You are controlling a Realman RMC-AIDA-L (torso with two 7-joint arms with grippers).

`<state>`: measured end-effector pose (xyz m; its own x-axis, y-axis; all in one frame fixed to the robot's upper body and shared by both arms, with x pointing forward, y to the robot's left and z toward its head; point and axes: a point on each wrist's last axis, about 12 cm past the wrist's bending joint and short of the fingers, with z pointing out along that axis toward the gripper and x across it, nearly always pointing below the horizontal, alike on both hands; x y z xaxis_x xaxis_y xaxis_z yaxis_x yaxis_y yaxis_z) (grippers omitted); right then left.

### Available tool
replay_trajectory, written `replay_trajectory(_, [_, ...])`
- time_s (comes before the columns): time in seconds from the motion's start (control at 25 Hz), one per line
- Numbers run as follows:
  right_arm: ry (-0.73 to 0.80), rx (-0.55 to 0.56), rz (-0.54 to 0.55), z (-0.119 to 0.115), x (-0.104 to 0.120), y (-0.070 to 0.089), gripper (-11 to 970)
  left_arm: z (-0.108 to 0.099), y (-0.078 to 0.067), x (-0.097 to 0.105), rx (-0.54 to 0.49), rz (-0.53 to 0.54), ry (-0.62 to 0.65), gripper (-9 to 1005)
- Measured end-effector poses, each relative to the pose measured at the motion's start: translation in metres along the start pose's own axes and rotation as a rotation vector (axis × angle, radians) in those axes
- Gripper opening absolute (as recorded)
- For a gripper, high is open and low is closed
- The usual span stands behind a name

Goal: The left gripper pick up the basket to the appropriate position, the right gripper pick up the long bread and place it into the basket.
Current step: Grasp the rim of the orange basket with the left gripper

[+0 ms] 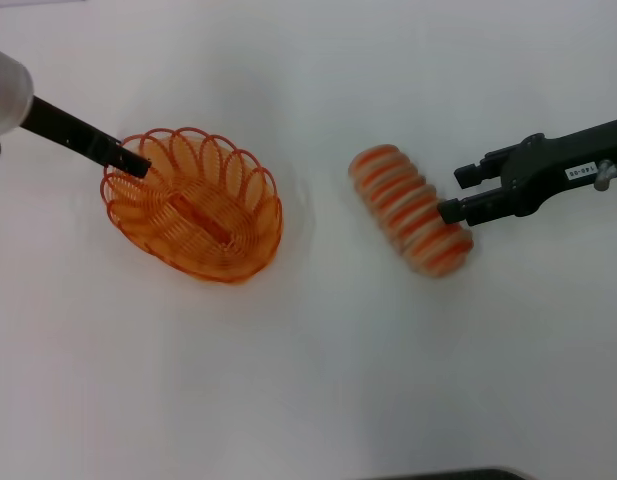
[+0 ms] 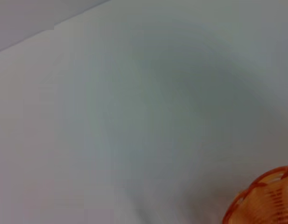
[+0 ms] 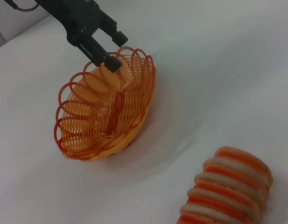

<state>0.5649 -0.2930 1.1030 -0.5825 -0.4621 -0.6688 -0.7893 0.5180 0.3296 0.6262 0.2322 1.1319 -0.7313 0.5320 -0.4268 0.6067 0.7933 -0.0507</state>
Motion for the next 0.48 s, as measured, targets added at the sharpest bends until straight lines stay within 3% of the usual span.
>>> replay_trajectory(0.48, [0.009, 0.002, -0.007, 0.0002, -0.0030, -0.0007, 720, 0.0107, -0.0101, -0.0037, -0.033, 0.057, 0.020, 872])
